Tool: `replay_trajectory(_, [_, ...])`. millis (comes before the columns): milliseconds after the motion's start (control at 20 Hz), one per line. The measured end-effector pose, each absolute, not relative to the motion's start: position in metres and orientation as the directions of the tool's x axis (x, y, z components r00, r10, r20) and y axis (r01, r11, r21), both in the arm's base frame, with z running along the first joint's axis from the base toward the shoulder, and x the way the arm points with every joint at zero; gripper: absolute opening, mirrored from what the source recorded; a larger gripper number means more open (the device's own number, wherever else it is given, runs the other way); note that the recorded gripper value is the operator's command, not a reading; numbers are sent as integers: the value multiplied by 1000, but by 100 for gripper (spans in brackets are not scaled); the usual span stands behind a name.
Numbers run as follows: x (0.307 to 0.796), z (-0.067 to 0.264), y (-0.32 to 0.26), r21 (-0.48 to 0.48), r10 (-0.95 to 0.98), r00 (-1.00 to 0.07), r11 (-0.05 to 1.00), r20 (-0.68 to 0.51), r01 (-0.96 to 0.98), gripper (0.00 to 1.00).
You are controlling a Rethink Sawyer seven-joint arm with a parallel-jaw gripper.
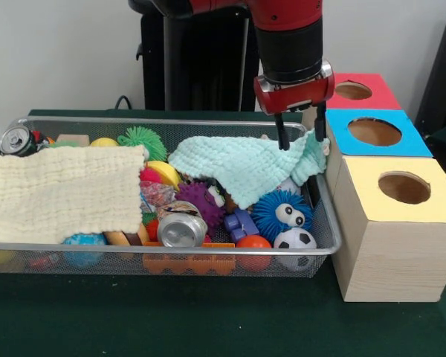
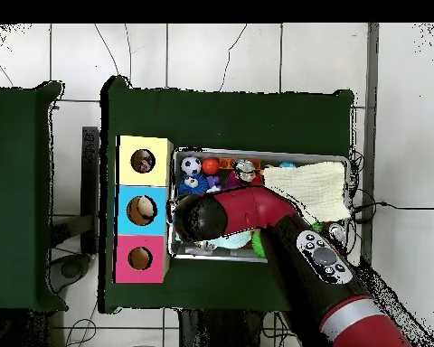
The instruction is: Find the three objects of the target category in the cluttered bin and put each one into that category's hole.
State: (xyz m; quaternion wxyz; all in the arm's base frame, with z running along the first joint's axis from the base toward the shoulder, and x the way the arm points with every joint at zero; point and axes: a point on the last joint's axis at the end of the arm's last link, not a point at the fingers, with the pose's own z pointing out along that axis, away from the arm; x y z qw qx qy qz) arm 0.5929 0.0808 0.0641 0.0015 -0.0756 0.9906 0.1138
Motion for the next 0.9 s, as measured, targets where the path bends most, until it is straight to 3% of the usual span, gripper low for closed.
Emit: replay_trajectory(900, [546,-6,81,149,-238,-971,961,13,-233,100])
